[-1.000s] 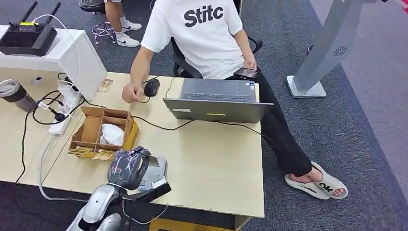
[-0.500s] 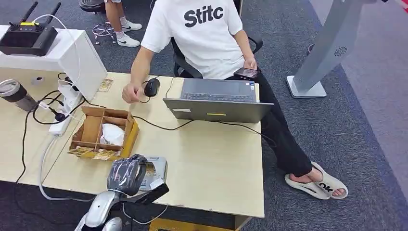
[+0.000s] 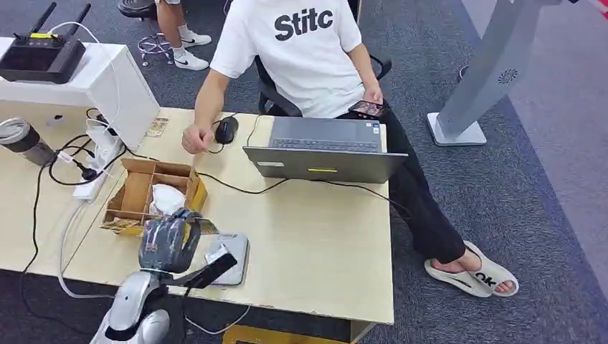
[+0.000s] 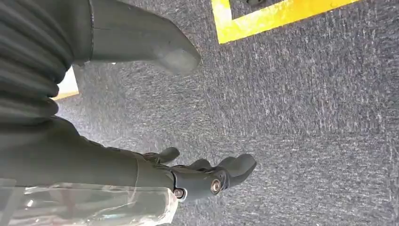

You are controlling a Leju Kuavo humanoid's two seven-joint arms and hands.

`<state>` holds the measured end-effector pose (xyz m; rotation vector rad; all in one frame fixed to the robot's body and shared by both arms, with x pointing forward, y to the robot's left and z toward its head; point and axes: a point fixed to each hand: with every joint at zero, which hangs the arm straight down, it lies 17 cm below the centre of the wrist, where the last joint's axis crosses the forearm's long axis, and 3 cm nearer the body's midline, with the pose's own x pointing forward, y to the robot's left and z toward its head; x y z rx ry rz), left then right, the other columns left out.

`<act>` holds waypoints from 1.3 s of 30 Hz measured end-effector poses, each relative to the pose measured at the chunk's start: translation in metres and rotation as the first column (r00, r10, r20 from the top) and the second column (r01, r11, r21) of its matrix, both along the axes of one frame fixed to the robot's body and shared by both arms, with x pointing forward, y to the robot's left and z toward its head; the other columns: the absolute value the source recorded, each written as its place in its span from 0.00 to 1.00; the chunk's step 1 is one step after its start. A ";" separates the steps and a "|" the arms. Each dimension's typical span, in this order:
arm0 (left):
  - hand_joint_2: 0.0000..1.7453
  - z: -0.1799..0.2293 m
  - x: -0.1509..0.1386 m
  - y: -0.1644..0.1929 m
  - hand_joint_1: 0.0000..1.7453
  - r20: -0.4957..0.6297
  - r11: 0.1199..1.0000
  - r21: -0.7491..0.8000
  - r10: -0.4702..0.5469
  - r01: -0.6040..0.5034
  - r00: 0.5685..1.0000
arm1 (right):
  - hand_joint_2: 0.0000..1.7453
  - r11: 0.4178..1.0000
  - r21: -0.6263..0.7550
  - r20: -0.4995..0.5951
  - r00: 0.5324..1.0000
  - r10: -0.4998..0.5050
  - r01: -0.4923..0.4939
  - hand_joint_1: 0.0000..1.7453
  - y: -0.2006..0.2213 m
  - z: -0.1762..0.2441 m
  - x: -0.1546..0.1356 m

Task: Pass the card to the sensor for recognition and then transmit it.

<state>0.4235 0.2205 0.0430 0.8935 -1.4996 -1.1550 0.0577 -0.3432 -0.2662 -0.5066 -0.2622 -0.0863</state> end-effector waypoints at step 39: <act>1.00 0.152 0.121 0.243 0.00 0.395 0.766 0.485 0.239 -0.422 0.887 | 1.00 1.000 -0.004 0.009 1.000 0.028 -0.028 0.00 -0.002 0.000 0.006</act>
